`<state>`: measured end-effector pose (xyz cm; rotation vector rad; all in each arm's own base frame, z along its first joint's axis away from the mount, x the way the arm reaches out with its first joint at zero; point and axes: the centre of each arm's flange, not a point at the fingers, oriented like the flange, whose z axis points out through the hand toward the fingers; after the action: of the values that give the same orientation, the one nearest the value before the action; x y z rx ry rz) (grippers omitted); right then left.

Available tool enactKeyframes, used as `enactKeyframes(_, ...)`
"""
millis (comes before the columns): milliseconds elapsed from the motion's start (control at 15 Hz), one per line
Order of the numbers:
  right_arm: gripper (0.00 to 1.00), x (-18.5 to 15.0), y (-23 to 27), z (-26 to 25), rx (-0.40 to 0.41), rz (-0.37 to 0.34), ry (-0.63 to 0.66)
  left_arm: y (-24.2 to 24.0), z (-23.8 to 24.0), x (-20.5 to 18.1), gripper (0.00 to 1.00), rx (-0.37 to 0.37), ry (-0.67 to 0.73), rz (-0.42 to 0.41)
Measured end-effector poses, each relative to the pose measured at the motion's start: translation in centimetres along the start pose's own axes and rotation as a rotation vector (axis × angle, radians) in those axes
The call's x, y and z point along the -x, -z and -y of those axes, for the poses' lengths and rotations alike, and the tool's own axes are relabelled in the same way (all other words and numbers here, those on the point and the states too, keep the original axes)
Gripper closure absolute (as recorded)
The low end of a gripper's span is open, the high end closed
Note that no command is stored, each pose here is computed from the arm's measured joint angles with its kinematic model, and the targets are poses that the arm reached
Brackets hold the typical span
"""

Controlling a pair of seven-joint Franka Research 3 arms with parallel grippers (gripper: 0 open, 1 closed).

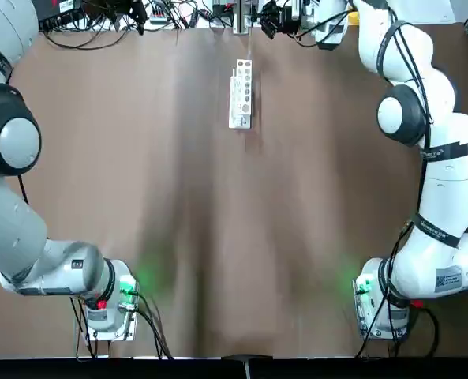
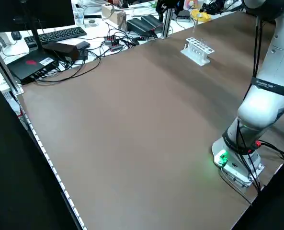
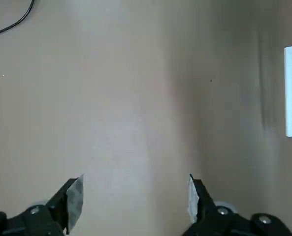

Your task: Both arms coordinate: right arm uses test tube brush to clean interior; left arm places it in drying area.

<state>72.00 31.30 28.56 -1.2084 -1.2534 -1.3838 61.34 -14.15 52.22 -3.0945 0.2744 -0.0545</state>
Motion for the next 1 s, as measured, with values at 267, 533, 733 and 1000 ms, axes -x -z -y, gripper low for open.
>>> enactKeyframes(267,0.98,-0.18,0.58,-0.27,-0.004,-0.020,-0.002,0.01,-0.16,0.01,0.00,0.000,-0.003,0.000)
enactKeyframes(533,0.98,-0.37,0.89,-0.33,-0.018,-0.040,-0.002,0.01,-0.47,0.02,0.00,0.000,-0.007,0.000)
enactKeyframes(733,0.98,-0.45,1.08,-0.37,-0.025,-0.050,-0.001,-0.13,-0.41,-0.01,0.00,-0.007,-0.010,0.001)
enactKeyframes(1000,0.98,-0.43,0.66,-0.12,-0.032,-0.052,-0.002,-0.39,-0.38,-0.08,0.00,-0.010,-0.011,0.005)
